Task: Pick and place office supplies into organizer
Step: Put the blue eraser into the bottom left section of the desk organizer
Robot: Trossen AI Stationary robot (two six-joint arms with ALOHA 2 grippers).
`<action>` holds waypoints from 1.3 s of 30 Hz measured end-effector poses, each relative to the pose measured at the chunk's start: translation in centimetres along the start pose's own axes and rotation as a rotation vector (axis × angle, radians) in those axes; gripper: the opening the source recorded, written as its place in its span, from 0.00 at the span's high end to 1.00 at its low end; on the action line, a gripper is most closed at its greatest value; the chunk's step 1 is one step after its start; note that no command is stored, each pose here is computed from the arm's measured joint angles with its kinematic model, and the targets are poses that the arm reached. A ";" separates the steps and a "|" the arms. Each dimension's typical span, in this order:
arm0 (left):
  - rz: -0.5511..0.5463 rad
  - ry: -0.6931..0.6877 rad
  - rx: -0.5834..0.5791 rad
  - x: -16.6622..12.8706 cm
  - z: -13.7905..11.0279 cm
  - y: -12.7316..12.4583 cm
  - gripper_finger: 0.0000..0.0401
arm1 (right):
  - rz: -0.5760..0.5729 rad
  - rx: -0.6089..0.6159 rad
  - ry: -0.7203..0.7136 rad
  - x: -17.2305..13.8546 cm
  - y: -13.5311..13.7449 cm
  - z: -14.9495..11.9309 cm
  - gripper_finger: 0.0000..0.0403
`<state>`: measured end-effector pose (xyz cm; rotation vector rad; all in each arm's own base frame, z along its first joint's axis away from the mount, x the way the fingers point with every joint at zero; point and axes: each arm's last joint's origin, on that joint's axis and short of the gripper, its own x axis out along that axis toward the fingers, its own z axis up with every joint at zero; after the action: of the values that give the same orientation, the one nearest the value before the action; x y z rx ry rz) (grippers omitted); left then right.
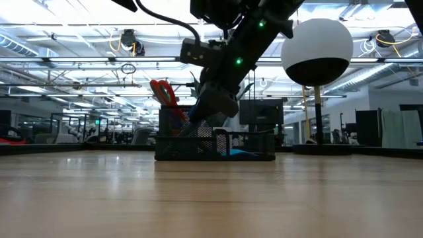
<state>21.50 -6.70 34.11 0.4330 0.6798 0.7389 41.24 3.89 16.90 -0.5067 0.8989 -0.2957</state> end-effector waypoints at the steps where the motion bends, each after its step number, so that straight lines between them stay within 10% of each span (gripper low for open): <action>1: 0.000 0.000 0.000 0.0 0.0 0.0 0.87 | 0.000 -0.001 0.000 0.0 0.0 0.0 0.82; 39: -0.001 0.000 0.000 0.0 0.0 0.0 0.87 | 0.007 -0.012 0.020 0.0 0.0 -0.2 0.52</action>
<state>21.50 -6.70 34.11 0.4322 0.6803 0.7377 41.06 3.84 16.77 -0.5128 0.9224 -0.2900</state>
